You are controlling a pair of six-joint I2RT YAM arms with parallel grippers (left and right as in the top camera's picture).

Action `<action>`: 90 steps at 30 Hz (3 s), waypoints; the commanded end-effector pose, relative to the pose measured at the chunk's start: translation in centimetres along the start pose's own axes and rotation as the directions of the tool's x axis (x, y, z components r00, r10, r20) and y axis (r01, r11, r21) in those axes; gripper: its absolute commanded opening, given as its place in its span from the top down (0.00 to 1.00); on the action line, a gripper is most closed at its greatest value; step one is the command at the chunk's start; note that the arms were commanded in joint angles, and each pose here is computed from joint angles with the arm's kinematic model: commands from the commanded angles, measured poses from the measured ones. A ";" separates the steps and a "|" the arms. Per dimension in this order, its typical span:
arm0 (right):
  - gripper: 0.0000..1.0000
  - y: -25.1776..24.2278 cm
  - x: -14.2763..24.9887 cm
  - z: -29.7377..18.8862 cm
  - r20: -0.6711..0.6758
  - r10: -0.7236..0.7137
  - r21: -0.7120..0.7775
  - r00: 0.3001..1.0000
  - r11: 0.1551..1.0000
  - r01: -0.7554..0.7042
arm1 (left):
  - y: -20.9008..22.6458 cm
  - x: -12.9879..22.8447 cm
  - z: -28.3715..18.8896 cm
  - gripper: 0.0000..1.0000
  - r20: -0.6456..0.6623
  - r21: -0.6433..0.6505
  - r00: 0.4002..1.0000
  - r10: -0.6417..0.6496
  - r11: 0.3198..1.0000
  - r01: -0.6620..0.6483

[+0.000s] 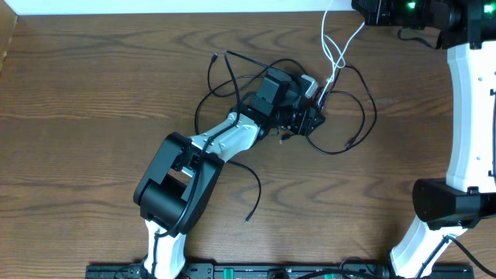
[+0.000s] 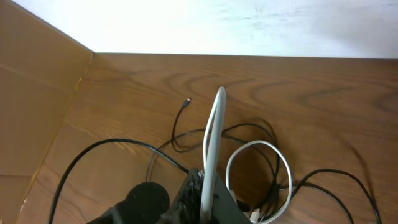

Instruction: Untangle cables

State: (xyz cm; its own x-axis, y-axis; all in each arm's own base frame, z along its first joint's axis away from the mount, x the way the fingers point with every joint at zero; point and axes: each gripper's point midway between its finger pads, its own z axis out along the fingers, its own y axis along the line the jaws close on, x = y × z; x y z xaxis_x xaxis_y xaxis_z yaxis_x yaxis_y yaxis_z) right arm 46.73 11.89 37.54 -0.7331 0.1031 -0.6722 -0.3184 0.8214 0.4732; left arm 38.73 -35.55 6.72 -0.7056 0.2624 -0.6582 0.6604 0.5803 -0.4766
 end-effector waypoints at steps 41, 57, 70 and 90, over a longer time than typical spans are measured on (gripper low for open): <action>0.99 0.5 -5.9 -6.1 0.210 0.122 -0.131 0.970 0.987 -0.096 | 1.1 -0.5 0.1 0.64 0.027 -0.155 0.999 0.029 0.988 -0.024; 0.99 -8.7 -10.6 -9.3 0.466 0.063 0.198 0.883 0.965 -0.174 | 1.1 -2.8 -8.4 0.55 0.028 -0.222 0.998 -0.058 0.973 0.063; 0.99 -28.9 -6.2 -17.0 0.427 0.014 0.700 0.904 0.628 -0.340 | 0.7 -4.4 -15.2 0.51 0.084 -0.265 0.992 -0.090 0.958 0.109; 0.01 -38.2 0.1 -11.7 0.334 0.283 0.606 0.899 0.666 -0.435 | 0.7 -3.8 -15.2 0.44 0.063 -0.270 0.993 -0.105 0.956 0.118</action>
State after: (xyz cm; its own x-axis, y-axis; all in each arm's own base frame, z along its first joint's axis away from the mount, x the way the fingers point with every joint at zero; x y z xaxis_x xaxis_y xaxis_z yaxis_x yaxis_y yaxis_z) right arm 51.00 -29.81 23.57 -0.5259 0.5419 -0.6556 0.5808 0.7919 0.1887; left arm 37.89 -24.72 17.64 -0.7544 0.1536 -0.6381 0.4843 0.7865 -0.3833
